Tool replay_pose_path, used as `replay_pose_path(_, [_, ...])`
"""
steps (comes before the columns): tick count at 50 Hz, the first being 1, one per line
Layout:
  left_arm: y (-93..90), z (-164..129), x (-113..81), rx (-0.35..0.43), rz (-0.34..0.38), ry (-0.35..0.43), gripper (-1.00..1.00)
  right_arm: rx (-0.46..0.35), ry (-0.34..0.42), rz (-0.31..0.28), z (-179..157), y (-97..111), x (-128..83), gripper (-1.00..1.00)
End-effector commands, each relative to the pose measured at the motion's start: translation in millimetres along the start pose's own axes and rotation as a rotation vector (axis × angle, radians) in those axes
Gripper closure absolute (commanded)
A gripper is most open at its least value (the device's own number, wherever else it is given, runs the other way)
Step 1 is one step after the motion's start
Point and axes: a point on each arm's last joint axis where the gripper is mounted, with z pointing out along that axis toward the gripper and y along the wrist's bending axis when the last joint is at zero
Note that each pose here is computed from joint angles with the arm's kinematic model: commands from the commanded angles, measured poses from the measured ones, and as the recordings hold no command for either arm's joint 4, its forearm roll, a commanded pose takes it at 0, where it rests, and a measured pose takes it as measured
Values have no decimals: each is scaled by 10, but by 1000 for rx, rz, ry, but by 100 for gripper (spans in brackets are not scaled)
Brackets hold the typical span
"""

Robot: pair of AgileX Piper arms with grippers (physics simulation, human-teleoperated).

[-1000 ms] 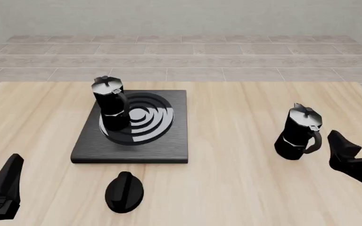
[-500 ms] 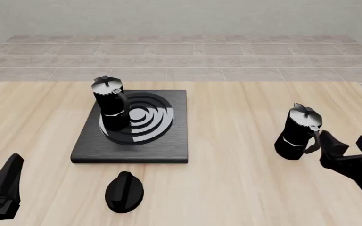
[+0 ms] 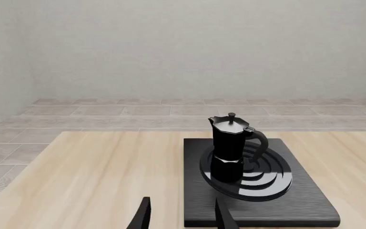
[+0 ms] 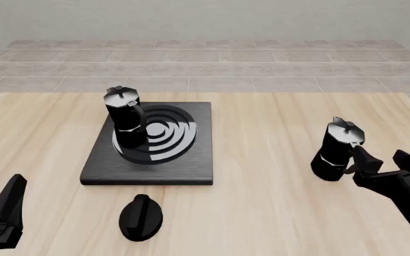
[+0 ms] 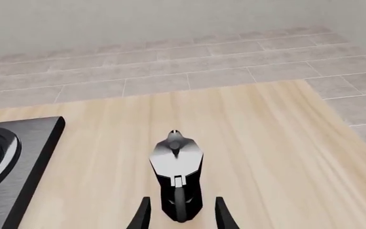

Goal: Put both moka pots on the stove.

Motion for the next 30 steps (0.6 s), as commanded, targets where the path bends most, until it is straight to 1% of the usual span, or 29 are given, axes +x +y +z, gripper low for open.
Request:
replay_pose_path(1, [0,0,0,0,0,0,-100,-2,7,-6,65,0,52,-100])
replay_pose_path(30, [0,0,0,0,0,0,-100,-11,31,-12,193,13,157,-100])
